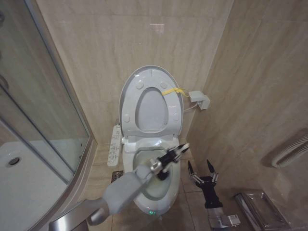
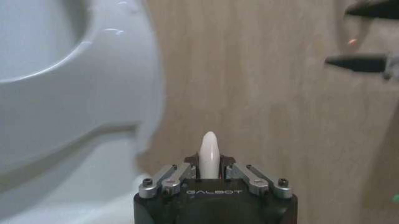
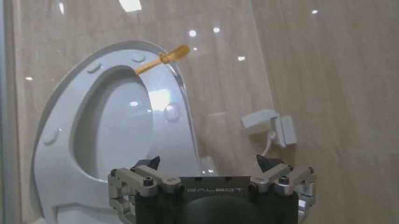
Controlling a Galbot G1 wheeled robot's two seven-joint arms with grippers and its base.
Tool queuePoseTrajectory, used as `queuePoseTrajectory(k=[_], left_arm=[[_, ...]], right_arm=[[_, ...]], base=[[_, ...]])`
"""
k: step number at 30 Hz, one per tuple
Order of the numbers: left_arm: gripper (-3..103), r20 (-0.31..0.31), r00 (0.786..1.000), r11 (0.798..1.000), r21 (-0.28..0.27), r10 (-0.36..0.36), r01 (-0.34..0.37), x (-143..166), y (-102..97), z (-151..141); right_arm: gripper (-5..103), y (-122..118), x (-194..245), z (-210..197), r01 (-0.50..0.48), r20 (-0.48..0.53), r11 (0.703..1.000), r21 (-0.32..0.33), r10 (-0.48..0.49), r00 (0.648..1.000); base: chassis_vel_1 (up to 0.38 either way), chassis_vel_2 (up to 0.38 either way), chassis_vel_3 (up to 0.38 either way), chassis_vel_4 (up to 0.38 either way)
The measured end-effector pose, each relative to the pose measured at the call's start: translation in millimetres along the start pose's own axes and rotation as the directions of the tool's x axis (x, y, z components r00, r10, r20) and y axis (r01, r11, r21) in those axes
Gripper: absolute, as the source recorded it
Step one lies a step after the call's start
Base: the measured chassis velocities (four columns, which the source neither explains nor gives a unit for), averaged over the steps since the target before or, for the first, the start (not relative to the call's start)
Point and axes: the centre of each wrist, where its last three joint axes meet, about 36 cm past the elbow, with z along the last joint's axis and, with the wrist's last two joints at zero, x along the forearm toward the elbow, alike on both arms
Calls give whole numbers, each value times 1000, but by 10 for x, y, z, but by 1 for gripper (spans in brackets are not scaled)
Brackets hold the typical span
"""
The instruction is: Open the toilet lid, clean the toilet bowl with a toilet brush, close the toilet lid, and flush.
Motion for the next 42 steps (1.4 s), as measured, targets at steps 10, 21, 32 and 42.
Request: queuePoseTrajectory(k=[10, 21, 32, 42], left_arm=[[22, 19, 1000, 1000, -11, 23, -23, -89, -68, -39], [22, 79, 992, 987, 138, -97, 85, -195, -38, -690], [22, 58, 977, 965, 178, -207, 194, -261, -128, -1261], [22, 34, 964, 954, 158, -264, 255, -45, -52, -1675]], right_arm=[[100, 7, -15, 24, -3, -2, 1000, -3, 3, 1000], [100, 23, -49, 56, -4, 1, 1000, -10, 4, 1000], [100, -30, -73, 106, -12, -7, 1000, -9, 12, 1000], [100, -135, -169, 236, -59, -44, 998, -20, 58, 997]], base=[[7, 11, 4, 3], [2, 5, 2, 1], [0, 0, 0, 0], [0, 0, 0, 0]])
